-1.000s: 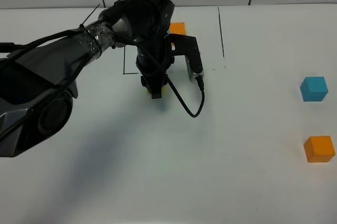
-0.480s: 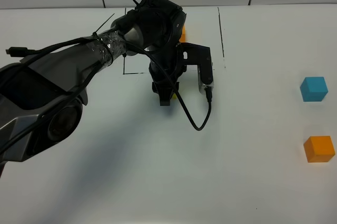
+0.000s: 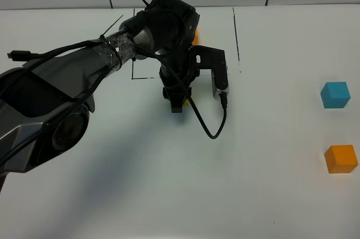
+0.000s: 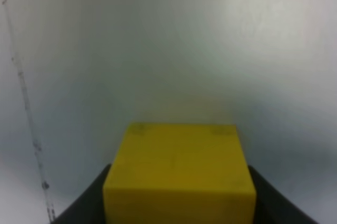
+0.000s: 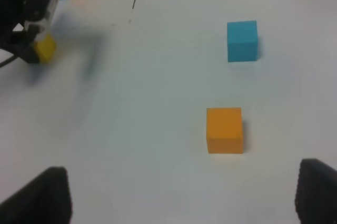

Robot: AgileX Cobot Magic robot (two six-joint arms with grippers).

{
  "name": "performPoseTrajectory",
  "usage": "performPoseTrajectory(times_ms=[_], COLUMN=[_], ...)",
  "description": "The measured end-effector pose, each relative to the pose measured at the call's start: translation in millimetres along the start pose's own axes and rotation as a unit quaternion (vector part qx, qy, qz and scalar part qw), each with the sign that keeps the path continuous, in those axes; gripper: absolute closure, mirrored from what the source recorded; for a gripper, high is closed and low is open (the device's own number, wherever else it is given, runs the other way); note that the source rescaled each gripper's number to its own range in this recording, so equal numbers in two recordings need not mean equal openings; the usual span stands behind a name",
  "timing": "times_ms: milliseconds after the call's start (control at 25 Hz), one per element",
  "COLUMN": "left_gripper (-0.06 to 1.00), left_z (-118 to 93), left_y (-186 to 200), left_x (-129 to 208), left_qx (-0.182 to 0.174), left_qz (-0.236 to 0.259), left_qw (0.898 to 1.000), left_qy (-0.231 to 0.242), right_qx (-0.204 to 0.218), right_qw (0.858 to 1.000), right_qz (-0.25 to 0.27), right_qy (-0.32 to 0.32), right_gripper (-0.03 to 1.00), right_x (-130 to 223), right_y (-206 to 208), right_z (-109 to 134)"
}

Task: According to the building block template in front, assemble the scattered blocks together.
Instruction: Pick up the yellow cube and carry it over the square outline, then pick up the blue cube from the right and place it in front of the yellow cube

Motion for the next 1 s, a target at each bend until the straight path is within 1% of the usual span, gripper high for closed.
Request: performPoseTrajectory(times_ms=[560, 640, 680, 760, 840, 920, 1000], left_gripper=[0.93, 0.90, 0.85, 0.72, 0.53, 0.38, 0.26], left_z=[-0.6, -0.6, -1.3, -2.4, -4.8, -6.7, -9.3], left_y=[-0.4, -0.4, -2.0, -2.3, -2.0, 1.7, 10.6], left_x=[0.4, 0.3, 1.0, 2.0, 2.8, 2.9, 3.1], left_qx=[0.002, 0.002, 0.005, 0.009, 0.016, 0.021, 0.027], left_qz=[0.001, 0.001, 0.003, 0.004, 0.007, 0.005, 0.002], left_qw=[1.000, 1.000, 1.000, 1.000, 1.000, 1.000, 1.000], left_qy=[0.004, 0.003, 0.003, 0.003, 0.004, 0.006, 0.012], right_qx=[0.000, 0.000, 0.000, 0.000, 0.000, 0.000, 0.000], right_qw=[1.000, 1.000, 1.000, 1.000, 1.000, 1.000, 1.000], right_qz=[0.000, 0.000, 0.000, 0.000, 0.000, 0.000, 0.000], right_qy=[0.000, 0.000, 0.000, 0.000, 0.000, 0.000, 0.000], right_gripper=[0.23, 0.23, 0.23, 0.23, 0.23, 0.23, 0.23], right_x=[0.0, 0.0, 0.0, 0.0, 0.0, 0.0, 0.0], right_y=[0.0, 0.0, 0.0, 0.0, 0.0, 0.0, 0.0], right_z=[0.0, 0.0, 0.0, 0.0, 0.0, 0.0, 0.0])
Point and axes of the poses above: a point on each arm's last joint axis where the gripper is mounted, y pointing back along that axis away from the gripper, z along the wrist's bending axis when the last joint is at zero, x = y × z, the point moved 6 cm from there along -y, pointing out along that axis toward the gripper, and after that the axes turned 4 degrees about -y, right-handed, at the moved point
